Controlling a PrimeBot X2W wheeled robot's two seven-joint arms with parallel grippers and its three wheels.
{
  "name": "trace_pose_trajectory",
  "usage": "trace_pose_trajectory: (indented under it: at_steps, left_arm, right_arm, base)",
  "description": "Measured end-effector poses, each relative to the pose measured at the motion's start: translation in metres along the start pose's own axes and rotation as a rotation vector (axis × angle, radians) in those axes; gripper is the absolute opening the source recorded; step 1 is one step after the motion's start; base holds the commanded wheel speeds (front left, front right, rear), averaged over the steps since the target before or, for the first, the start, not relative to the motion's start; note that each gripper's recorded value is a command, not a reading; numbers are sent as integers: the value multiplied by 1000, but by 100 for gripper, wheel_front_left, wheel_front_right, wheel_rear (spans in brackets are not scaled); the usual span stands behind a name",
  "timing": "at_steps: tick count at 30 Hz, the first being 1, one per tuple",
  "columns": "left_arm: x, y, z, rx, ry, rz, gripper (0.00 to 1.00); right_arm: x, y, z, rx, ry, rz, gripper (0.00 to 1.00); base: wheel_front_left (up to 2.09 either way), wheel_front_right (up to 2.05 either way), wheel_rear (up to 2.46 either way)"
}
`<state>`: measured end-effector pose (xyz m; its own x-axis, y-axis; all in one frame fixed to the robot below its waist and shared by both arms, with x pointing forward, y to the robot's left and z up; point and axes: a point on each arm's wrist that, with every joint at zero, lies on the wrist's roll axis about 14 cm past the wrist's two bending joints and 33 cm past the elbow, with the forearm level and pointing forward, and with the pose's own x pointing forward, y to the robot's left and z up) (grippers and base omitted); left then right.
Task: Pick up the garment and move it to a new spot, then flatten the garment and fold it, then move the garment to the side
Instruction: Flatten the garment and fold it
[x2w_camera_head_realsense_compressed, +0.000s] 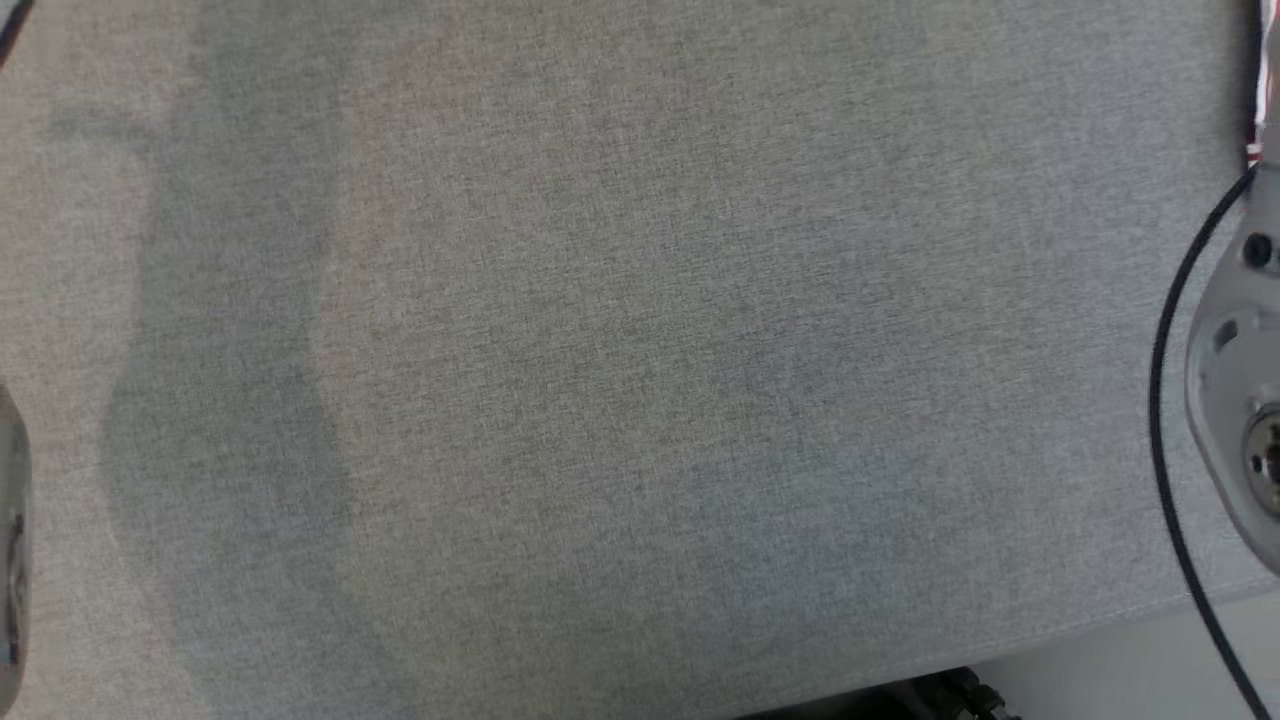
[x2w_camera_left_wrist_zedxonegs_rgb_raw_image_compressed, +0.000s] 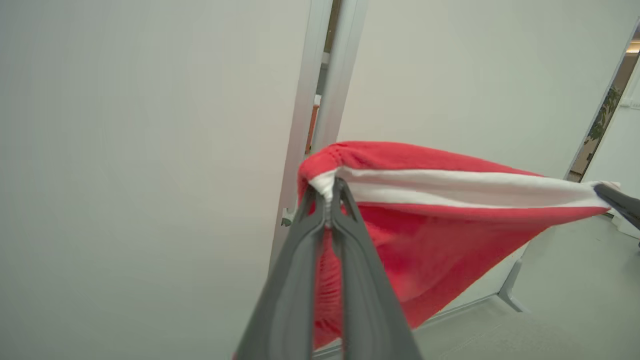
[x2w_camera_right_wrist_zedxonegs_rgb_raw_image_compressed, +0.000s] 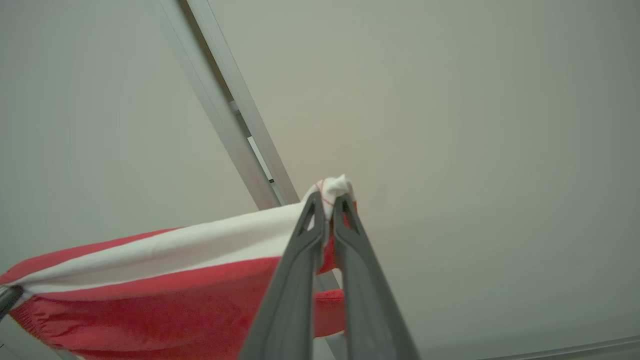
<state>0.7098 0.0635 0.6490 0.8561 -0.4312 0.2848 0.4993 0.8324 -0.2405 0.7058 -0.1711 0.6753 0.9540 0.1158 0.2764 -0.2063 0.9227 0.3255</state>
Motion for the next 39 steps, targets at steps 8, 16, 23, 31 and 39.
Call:
trace_pose_trajectory:
  at_steps: [8, 16, 23, 31, 39]
  left_arm:
    - [-68, 22, -143, -18, 257, 52, 0]
    - [-187, -23, -189, -137, 374, 23, 0]
    - [-304, -77, -188, -230, 492, 118, 0]
    - [-395, -122, -166, -353, 545, 268, 0]
    - [-394, -135, -134, -365, 465, 261, 0]
  right_arm:
    - [-69, -31, -154, 42, 253, -67, 0]
    - [-192, -54, -178, 25, 349, -122, 0]
    - [-307, -63, -153, -55, 412, -182, 0]
    - [-413, -41, -128, -20, 471, -270, 0]
    - [-411, -28, -96, -21, 397, -263, 0]
  base:
    - [0, 0, 0]
    - [0, 0, 0]
    - [0, 0, 0]
    - [0, 0, 0]
    - [0, 0, 0]
